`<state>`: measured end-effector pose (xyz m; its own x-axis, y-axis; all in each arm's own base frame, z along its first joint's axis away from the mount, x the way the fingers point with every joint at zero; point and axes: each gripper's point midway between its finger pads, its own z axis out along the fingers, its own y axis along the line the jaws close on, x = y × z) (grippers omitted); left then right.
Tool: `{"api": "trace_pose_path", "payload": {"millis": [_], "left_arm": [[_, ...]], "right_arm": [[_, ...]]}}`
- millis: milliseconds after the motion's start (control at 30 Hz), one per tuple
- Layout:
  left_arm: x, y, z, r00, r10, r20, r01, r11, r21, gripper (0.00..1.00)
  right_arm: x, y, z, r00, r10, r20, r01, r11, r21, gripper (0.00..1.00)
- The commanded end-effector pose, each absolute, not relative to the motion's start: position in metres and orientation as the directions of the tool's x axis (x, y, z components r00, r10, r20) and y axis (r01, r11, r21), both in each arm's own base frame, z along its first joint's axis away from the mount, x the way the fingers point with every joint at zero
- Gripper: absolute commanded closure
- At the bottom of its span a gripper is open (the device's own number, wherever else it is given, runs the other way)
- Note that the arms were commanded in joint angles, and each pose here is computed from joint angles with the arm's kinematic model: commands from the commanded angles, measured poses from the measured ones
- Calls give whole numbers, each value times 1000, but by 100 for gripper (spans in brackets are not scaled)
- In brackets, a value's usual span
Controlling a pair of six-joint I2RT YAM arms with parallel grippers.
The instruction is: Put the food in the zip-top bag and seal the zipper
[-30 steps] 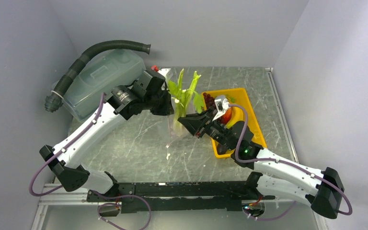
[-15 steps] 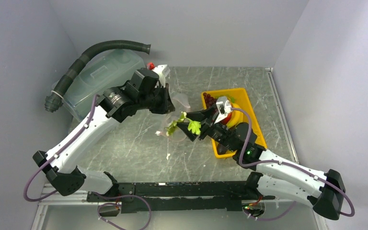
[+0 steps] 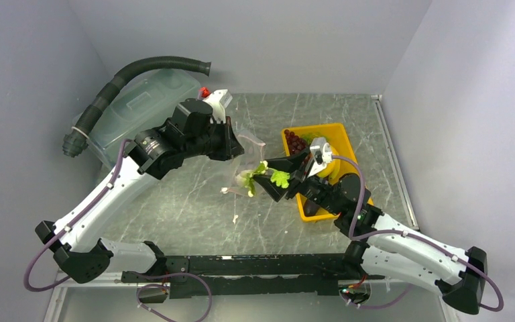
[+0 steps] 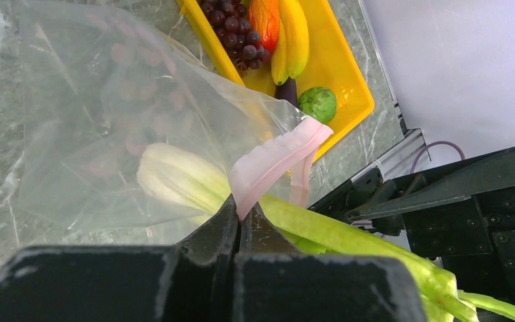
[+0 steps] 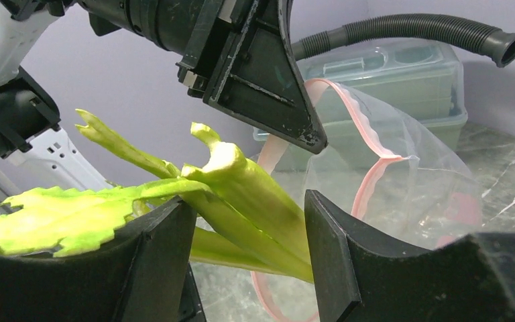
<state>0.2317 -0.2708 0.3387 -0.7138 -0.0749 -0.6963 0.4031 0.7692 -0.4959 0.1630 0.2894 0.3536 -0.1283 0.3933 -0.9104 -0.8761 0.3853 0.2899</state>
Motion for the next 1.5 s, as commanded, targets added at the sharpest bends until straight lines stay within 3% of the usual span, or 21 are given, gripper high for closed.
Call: {"api": "trace_pose_path", "payload": {"millis": [0,233,467,800,1167,1467], "left_arm": [[234,-274,356,-677,-103,-729,439,738,-512,100],[234,-273,356,-679,-102,-727,434,743,-510,100],[236,-269,354,-676,-111,-729,420,754,-505,100],[239,-266,349,-685,-127,-717,385,773,-505,100],[242,-254,334,-690,-123,-714,336,818,-466,100],[244,-252,329,-688,-127,-714,323,828,-459,100]], "right_arm": [[154,288,375,-91,362,-928,-901,366,232,38],[149,284,362,-133,237,-962,-895,388,219,36],[140,261,374,-117,201,-973,-886,421,194,27],[139,247,380,-167,133,-977,-856,472,211,27],[154,260,352,-350,-48,-936,-788,556,266,27],[166,270,327,-518,-155,-841,-693,653,306,28]]}}
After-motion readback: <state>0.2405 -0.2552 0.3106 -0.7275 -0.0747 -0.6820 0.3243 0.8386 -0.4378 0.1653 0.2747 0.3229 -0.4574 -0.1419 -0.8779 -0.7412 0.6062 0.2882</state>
